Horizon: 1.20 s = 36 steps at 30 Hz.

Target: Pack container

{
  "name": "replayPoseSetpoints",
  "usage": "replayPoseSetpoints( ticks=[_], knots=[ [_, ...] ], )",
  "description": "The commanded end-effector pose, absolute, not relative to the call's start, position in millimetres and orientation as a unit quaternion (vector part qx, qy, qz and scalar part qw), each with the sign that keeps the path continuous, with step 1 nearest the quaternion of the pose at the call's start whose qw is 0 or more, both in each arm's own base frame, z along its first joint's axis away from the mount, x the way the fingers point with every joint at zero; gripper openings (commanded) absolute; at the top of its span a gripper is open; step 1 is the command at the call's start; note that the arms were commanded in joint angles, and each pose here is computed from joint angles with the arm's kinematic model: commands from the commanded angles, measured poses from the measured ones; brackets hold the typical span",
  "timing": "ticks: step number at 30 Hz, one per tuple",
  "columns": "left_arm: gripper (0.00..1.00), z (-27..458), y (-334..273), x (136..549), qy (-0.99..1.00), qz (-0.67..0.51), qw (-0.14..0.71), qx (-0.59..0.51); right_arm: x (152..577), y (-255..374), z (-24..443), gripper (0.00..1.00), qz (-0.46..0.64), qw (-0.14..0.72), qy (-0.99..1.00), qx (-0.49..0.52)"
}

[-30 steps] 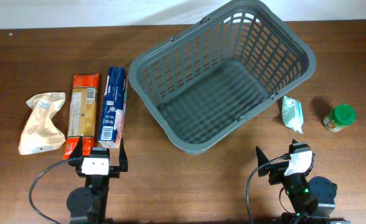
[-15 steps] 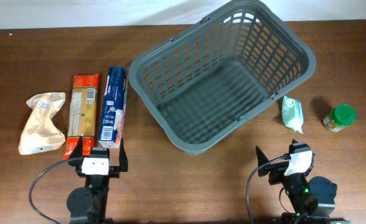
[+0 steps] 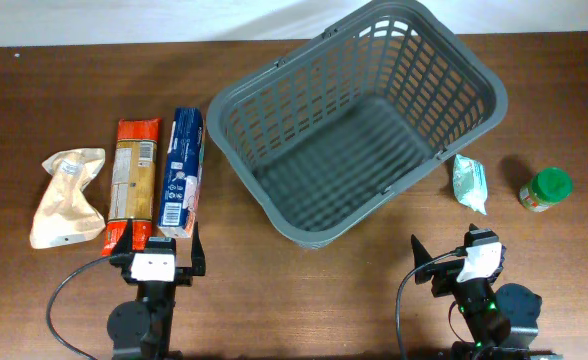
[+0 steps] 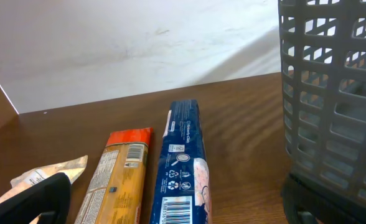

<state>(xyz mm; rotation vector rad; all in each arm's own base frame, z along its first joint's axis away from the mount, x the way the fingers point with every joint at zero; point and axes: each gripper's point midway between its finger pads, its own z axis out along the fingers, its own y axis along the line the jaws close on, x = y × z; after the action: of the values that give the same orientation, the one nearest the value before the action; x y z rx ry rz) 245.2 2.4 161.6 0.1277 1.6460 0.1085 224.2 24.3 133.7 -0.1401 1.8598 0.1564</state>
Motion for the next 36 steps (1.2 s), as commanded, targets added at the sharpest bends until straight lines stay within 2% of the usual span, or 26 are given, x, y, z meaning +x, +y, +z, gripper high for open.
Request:
replayPoseSetpoints(
  ticks=[1, 18, 24, 27, 31, 36],
  knots=[
    [0.99, 158.8, 1.0, 245.3, 0.731, 0.048, 0.678, 0.061, 223.8, 27.0, 132.2, 0.99, 0.073, 0.593, 0.799, -0.063],
    [0.99, 156.9, 0.8, 245.6, 0.734, 0.045, 0.675, 0.060, 223.9, 27.0, 132.4, 0.99, 0.073, 0.594, 0.799, -0.063],
    [0.99, 150.0, -3.5, 246.7, 0.747, -0.055, 0.662, -0.031, 221.9, 35.4, 132.4, 0.99, 0.098, 0.591, 0.798, -0.072],
    [0.99, 152.3, -21.8, 243.6, 0.753, -0.101, 0.650, -0.005, 220.1, 45.1, 135.8, 0.99, 0.149, 0.586, 0.795, -0.052],
    [0.99, 179.5, -33.0, 231.3, 0.759, -0.125, 0.639, 0.014, 213.6, 53.8, 160.4, 0.99, 0.194, 0.589, 0.784, -0.035],
    [0.99, 235.5, -21.4, 221.1, 0.759, -0.098, 0.644, -0.008, 203.3, 42.7, 217.2, 0.99, 0.164, 0.608, 0.777, -0.014]
  ],
)
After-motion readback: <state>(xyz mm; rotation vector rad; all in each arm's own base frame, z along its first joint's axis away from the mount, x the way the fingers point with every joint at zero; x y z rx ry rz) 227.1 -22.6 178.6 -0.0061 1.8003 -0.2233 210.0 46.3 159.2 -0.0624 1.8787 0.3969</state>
